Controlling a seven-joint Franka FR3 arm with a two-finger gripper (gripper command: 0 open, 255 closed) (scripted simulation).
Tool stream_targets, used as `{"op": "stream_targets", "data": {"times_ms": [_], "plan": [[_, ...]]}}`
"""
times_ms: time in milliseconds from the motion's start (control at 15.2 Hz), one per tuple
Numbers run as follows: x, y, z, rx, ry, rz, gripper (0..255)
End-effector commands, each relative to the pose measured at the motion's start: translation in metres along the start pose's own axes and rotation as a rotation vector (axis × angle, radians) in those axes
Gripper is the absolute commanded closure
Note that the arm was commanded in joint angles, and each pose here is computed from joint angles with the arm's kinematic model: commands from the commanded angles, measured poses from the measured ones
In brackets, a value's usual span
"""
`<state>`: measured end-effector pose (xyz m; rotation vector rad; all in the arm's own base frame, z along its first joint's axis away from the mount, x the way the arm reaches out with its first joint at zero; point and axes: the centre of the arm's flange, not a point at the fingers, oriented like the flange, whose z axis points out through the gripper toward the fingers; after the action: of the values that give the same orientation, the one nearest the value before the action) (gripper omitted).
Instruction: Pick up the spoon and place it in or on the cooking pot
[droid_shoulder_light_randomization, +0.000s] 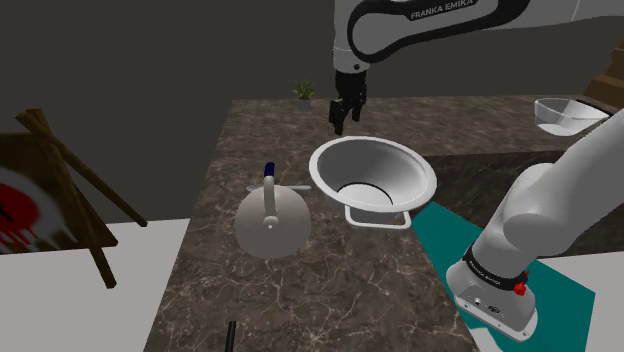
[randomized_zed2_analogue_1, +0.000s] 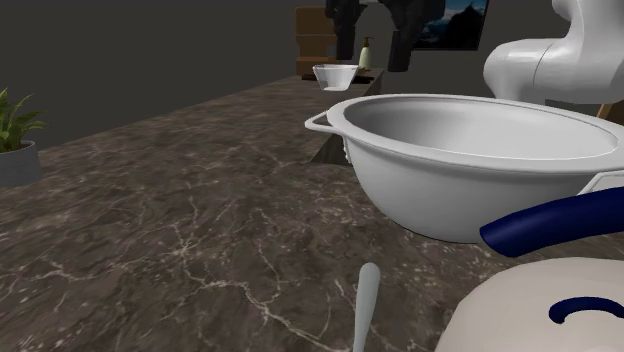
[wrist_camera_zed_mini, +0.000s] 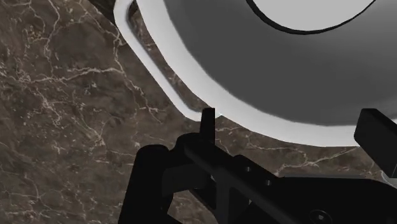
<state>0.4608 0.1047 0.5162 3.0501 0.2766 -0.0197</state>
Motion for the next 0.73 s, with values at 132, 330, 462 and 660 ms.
{"op": "stream_targets", "data": {"times_ms": [132, 330, 462, 660], "plan": [[0.04, -0.035, 0.024, -0.023, -0.031, -0.118, 0], [0.067, -0.064, 0.042, -0.041, -0.054, -0.206, 0], [0.083, -0.085, 0.055, -0.053, -0.069, -0.264, 0], [0.104, -0.117, 0.076, -0.07, -0.092, -0.351, 0]]}}
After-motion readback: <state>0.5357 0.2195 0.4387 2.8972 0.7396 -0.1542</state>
